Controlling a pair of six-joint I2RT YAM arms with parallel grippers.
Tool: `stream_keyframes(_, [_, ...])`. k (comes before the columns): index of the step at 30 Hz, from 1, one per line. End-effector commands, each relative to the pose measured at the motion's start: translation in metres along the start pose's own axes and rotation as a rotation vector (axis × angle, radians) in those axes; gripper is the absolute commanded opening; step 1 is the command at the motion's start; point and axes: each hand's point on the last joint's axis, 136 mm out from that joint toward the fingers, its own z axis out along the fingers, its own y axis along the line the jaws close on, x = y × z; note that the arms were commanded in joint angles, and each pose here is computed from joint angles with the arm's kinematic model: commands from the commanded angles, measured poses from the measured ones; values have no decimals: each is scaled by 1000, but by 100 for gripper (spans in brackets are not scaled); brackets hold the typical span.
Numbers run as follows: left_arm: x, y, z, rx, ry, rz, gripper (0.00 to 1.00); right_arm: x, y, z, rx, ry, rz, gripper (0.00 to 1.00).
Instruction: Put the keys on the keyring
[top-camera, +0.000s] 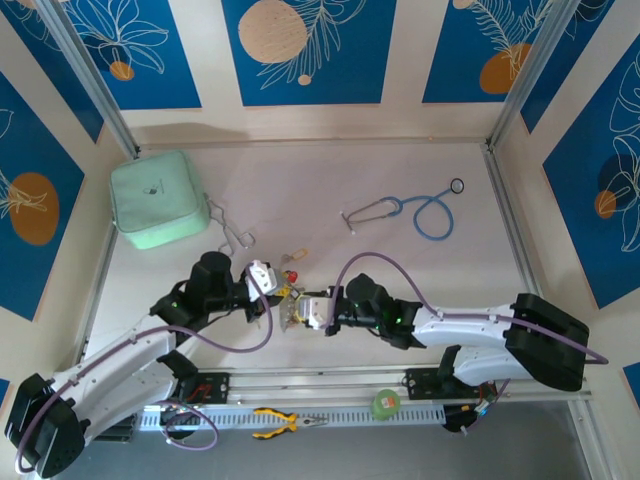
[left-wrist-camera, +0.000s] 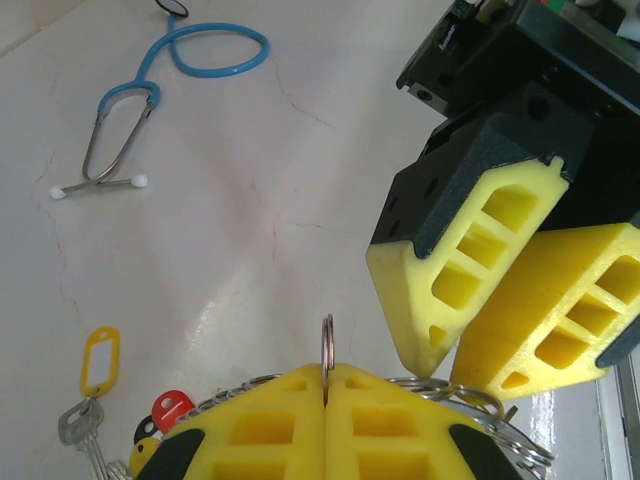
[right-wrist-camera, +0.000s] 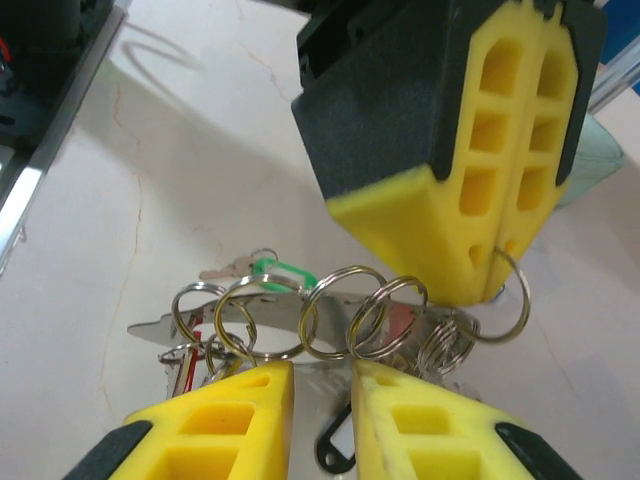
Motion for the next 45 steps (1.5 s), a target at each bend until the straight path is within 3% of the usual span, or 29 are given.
stream_keyframes(1, [-7, 2, 0, -3, -32, 1, 0, -1, -5, -9, 51, -2, -11, 23])
stream_keyframes(9, [-7, 2, -1, -2, -31, 9, 0, -15, 1, -20, 7, -53, -44, 13])
stream_keyframes(27, [-6, 2, 1, 3, -28, 12, 0, -27, -6, -10, 30, -89, -59, 21])
stream_keyframes(45, [-5, 1, 2, 16, -25, -3, 0, -27, -17, -1, 84, -78, -66, 23])
